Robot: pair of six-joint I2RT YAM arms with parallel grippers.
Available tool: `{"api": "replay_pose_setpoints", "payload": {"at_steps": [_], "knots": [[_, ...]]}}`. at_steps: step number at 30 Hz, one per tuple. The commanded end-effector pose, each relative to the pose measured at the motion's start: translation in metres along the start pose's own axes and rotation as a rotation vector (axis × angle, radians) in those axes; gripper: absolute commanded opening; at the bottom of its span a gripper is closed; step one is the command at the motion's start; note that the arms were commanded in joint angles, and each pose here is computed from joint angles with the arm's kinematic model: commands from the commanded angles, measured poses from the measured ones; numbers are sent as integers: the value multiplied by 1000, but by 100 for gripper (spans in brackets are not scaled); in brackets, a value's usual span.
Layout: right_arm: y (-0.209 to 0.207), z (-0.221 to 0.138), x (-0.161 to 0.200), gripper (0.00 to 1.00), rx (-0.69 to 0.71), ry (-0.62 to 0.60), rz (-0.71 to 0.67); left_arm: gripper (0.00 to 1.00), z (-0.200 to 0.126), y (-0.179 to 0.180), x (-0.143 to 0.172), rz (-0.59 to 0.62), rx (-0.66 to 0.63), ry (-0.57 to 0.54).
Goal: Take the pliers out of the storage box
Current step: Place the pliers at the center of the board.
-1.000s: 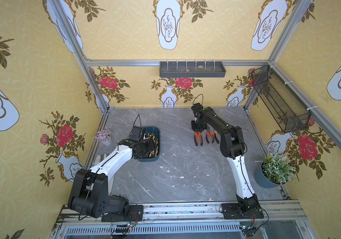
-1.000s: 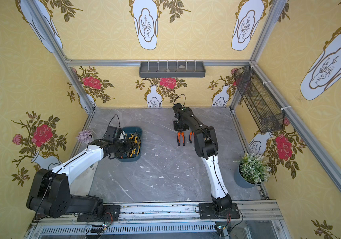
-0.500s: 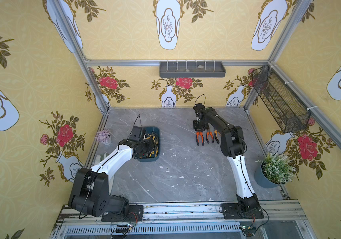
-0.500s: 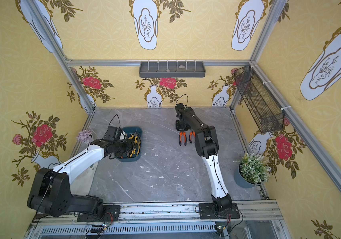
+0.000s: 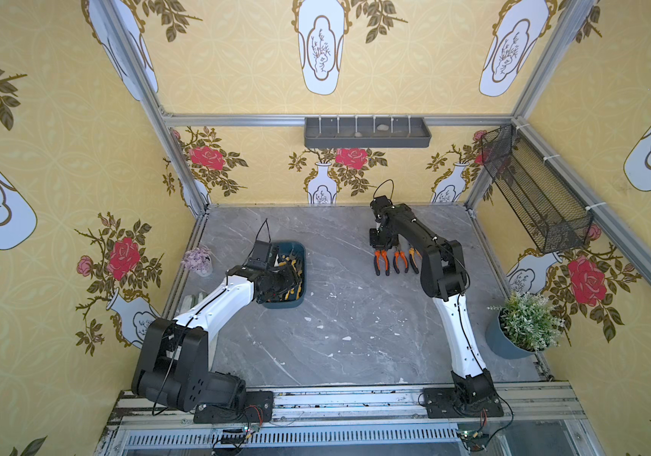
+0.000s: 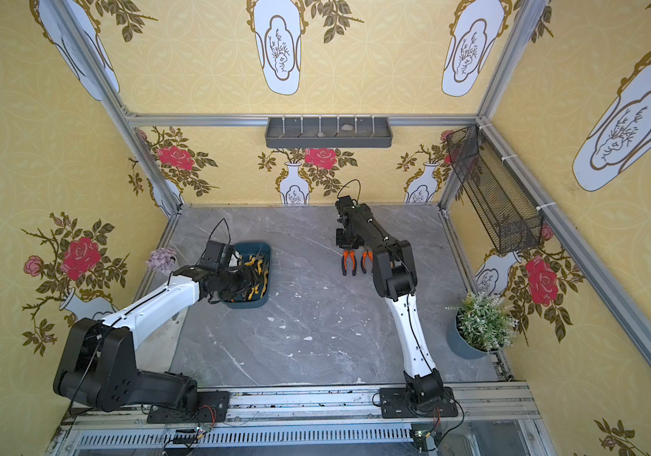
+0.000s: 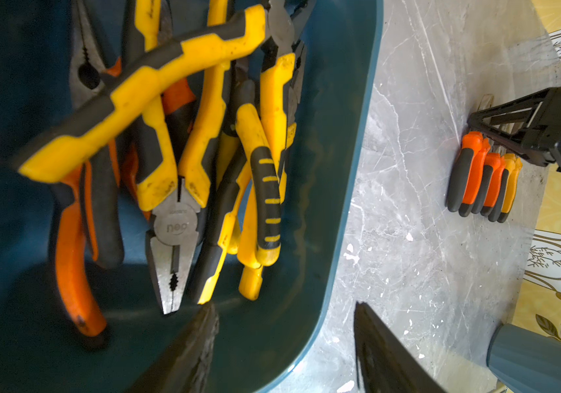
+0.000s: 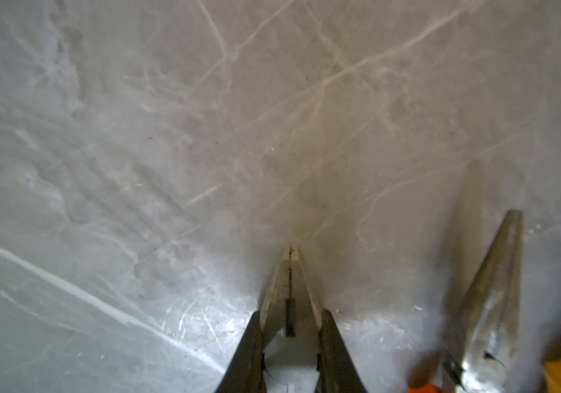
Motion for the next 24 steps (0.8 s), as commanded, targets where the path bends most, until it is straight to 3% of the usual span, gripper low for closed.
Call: {"api": "replay_pose_setpoints", "payload": {"at_steps": [1, 7, 13, 19, 24], "knots": [[-3, 2, -4, 14, 11, -8, -5, 66, 2, -1, -2, 11, 8, -6], [-5, 5, -4, 16, 10, 2, -7, 66, 4, -1, -3, 10, 7, -2], [-6, 8, -1, 27, 10, 13, -7, 66, 3, -1, -3, 9, 7, -3], [-5, 8, -1, 42, 4, 15, -7, 66, 4, 0, -2, 9, 4, 1], [-2, 2, -6, 63, -4, -2, -11, 66, 3, 0, -2, 9, 2, 1]]}}
Point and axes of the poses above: each gripper's point midway between its finger pads, its own z axis out along the fingers, its own y axis along the line the jaws close on, x = y × z, the point moved 2 cm from there along -z, back along the fingers, and after that the axes turned 11 degrees about z, right-handed, at the moved point
